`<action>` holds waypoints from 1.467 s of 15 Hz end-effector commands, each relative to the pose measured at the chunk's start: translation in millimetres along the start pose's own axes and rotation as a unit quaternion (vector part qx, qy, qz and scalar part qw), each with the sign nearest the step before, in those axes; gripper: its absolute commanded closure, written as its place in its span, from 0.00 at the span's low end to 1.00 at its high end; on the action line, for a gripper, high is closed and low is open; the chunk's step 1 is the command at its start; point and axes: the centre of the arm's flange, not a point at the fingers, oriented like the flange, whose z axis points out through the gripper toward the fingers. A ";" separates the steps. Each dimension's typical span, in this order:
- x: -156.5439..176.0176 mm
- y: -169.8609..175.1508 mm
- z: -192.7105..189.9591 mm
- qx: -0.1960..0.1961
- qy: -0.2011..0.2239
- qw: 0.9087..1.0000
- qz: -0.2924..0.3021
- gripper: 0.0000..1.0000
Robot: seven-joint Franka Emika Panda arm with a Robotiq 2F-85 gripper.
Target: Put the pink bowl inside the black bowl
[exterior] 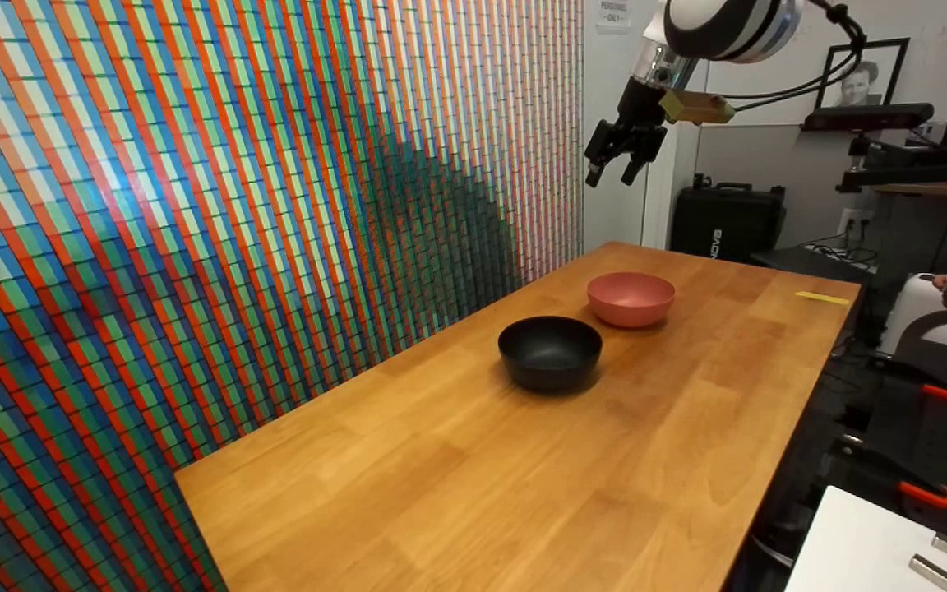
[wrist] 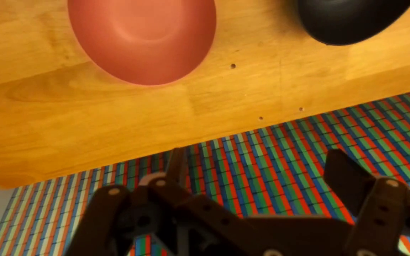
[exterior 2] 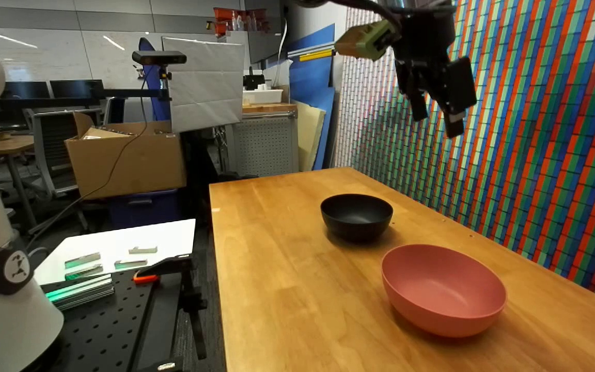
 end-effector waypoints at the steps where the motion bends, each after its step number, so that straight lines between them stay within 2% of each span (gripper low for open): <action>1: 12.6 13.8 45.5 -0.039 -0.030 0.999 0.013 0.00; 4: 0.6 18.7 78.1 -0.053 -0.055 0.997 0.014 0.00; 12: -34.6 5.7 149.3 -0.053 -0.098 0.993 0.028 0.00; 21: -55.2 -9.7 218.8 -0.057 -0.097 0.993 0.017 0.00; 22: -57.6 -11.6 223.6 -0.057 -0.096 0.994 0.013 0.25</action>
